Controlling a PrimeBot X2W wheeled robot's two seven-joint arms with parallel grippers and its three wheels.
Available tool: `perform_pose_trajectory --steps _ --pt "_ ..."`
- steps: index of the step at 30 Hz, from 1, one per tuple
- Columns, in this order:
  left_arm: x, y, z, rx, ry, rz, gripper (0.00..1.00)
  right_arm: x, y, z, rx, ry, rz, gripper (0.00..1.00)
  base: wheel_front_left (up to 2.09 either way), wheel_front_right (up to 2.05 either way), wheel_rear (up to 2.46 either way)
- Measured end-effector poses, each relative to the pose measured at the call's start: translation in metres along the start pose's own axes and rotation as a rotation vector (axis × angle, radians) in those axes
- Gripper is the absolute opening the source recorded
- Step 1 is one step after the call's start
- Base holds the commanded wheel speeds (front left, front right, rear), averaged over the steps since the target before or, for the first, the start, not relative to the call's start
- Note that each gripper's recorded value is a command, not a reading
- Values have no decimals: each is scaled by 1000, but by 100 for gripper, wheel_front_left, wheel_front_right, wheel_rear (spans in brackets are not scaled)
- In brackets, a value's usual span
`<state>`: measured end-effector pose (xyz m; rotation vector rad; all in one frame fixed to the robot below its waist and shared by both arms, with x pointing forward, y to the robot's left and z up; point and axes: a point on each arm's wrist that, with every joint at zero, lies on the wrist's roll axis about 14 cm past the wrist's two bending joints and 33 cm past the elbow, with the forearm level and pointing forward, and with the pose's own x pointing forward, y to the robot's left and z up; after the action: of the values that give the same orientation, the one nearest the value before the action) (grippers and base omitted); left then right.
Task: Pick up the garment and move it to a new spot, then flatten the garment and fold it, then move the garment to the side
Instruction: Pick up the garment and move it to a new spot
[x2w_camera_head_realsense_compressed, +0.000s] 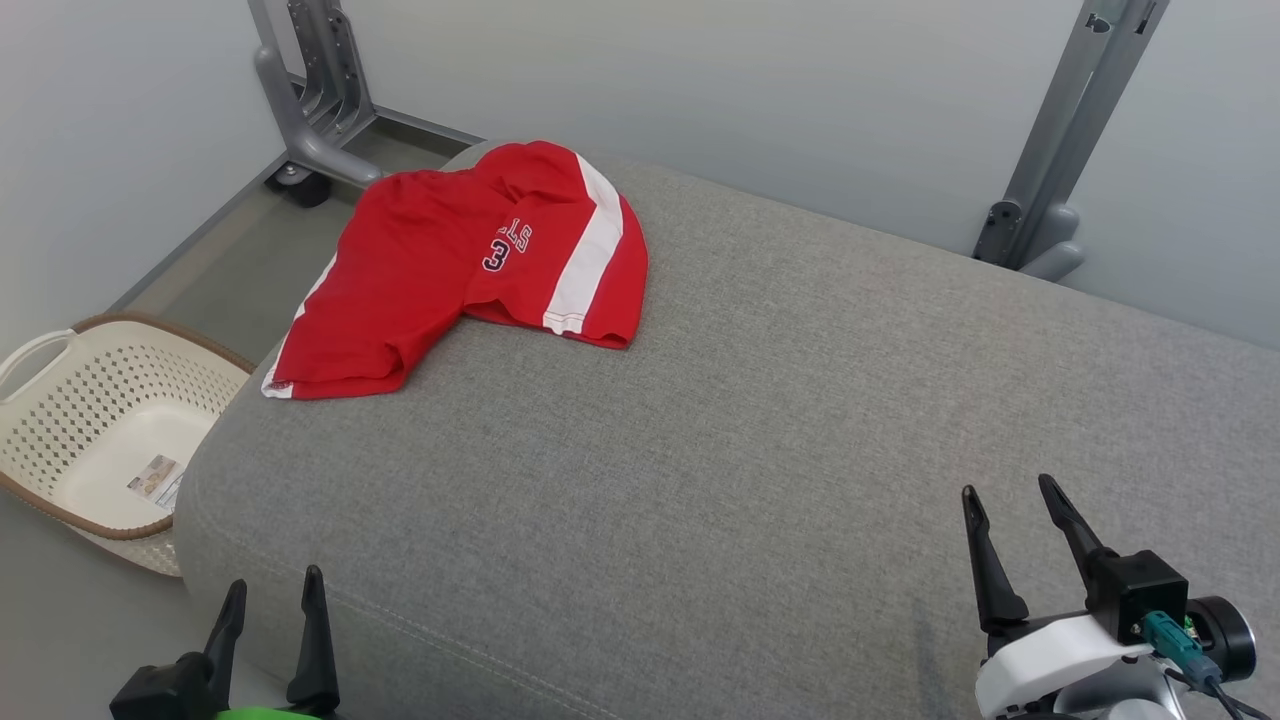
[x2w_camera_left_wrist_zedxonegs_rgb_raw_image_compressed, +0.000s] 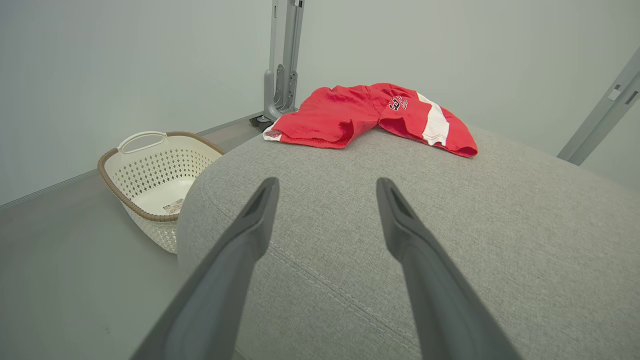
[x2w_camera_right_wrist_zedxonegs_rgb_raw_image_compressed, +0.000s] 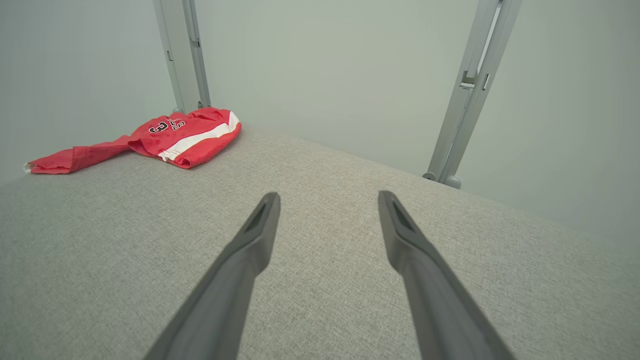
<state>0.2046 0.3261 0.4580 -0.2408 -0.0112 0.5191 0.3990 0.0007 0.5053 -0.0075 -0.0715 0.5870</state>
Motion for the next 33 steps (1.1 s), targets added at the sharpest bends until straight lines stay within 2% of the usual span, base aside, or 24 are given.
perform_pose_trajectory --steps 5,9,14,20,26,33 --pt "4 -6 -3 14 16 -23 100 0 -5 -1 8 -1 -13 100 0 0 0" --pt "27 -18 10 10 -6 -61 100 5 -10 2 -16 -15 -21 100 0 0 0" --pt "82 -44 43 -16 -58 -114 100 49 -8 32 -98 -126 28 100 0 0 0" --pt "147 -38 64 56 -36 -90 100 90 -19 28 -128 -171 52 100 0 0 0" --pt "193 -39 13 124 168 -63 100 106 -38 -14 -116 -118 43 100 0 0 0" --pt "216 -43 -68 176 435 -50 100 94 -71 -69 -86 -5 -25 100 0 0 0"
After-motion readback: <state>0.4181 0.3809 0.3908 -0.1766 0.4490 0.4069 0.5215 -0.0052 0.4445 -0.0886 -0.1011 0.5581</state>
